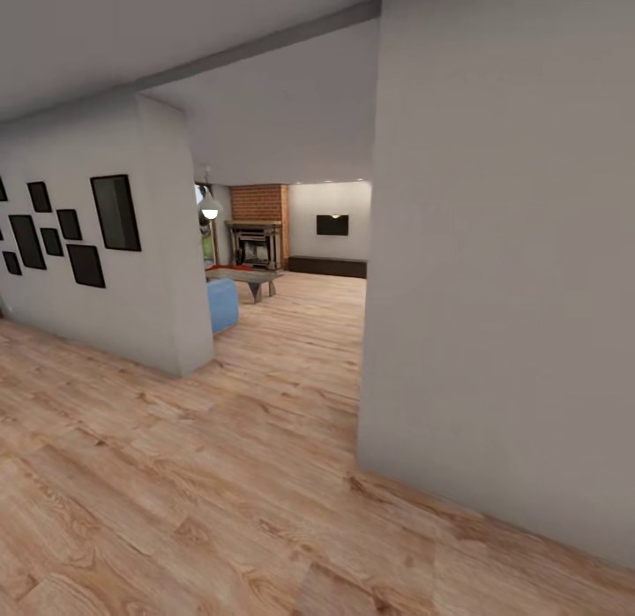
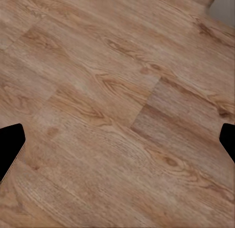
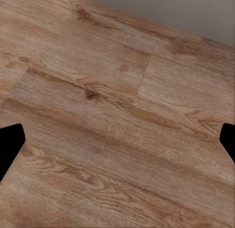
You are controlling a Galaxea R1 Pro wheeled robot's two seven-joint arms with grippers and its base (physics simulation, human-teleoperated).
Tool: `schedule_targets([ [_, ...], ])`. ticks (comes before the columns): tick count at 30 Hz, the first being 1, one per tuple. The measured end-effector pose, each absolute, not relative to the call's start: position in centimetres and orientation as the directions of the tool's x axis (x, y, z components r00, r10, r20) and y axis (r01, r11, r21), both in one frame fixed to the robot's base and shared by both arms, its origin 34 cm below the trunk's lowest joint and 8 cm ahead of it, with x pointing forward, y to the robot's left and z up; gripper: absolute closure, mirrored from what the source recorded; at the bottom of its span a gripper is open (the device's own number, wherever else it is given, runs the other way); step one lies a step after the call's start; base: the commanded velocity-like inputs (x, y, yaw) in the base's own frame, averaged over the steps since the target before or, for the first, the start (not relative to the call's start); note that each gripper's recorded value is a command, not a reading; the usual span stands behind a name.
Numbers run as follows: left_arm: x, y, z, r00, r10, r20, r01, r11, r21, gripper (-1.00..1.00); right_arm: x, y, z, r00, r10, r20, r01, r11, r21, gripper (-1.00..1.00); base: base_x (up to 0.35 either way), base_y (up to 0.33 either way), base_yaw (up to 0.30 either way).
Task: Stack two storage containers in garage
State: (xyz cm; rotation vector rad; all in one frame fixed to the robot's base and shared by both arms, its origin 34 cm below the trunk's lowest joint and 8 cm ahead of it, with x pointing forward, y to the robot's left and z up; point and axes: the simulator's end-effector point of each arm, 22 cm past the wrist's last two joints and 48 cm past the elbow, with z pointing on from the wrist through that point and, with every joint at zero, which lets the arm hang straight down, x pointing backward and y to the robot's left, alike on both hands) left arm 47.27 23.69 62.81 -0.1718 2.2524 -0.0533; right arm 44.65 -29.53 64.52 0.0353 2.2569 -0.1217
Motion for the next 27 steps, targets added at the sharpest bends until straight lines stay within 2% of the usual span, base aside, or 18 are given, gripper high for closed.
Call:
schedule_targets([
  [27,47.26,23.74,62.81,-0.626,-0.142,-0.767,-0.106,0.990,-0.097,-1.00,44.65,-29.53,64.52,-0.636,-0.016,-0.772,0.067,0.995,-0.076,-1.00,0.325,0.128,0.000],
])
